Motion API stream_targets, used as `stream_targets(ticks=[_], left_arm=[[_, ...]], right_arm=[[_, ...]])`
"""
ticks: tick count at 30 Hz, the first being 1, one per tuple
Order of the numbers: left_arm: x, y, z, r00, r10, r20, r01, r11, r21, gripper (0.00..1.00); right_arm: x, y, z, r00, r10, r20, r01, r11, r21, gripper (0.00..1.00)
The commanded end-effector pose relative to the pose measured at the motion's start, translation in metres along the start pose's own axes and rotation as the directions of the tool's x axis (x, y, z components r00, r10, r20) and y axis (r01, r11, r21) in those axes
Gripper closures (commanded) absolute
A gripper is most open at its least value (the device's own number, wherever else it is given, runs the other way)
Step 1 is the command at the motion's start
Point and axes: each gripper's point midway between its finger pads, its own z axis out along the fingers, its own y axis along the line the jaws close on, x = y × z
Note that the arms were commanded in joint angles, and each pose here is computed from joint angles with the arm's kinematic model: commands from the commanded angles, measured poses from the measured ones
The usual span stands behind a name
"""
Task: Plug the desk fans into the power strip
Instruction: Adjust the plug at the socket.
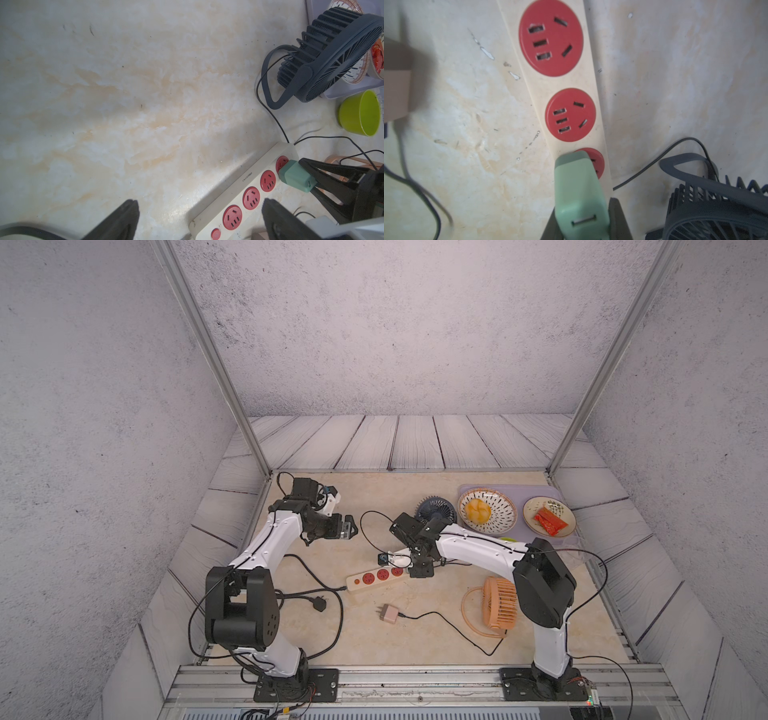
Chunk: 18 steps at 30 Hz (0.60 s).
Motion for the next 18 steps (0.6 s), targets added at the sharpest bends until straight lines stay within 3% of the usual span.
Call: stream_targets(ticks=[1,8,14,18], left_arm=[[0.002,-0.004,-0.001,1.000,0.007,0.000,-0.007,1.000,0.016,0.00],[0.003,-0.005,-0.005,1.000,0.014,0.014,-0.014,1.000,0.012,0.01],[0.003,-0.005,-0.005,1.000,0.011,0.014,-0.011,1.000,0.013,0.01],[0.002,-0.004,-0.004,1.000,0.007,0.010,-0.007,1.000,0.014,0.01]], right_arm=[[0.040,0.052,0.092,0.988,-0.041,-0.151,0.003,0.969,-0.248,1.00],[0.040,0.049,0.091,0.988,0.000,-0.152,-0.031,0.980,-0.199,1.00],[0.036,0.064,0.099,0.980,-0.092,-0.178,0.070,0.990,-0.123,1.00],[0.035,0.056,0.098,0.982,-0.080,-0.169,0.055,0.987,-0.152,1.00]])
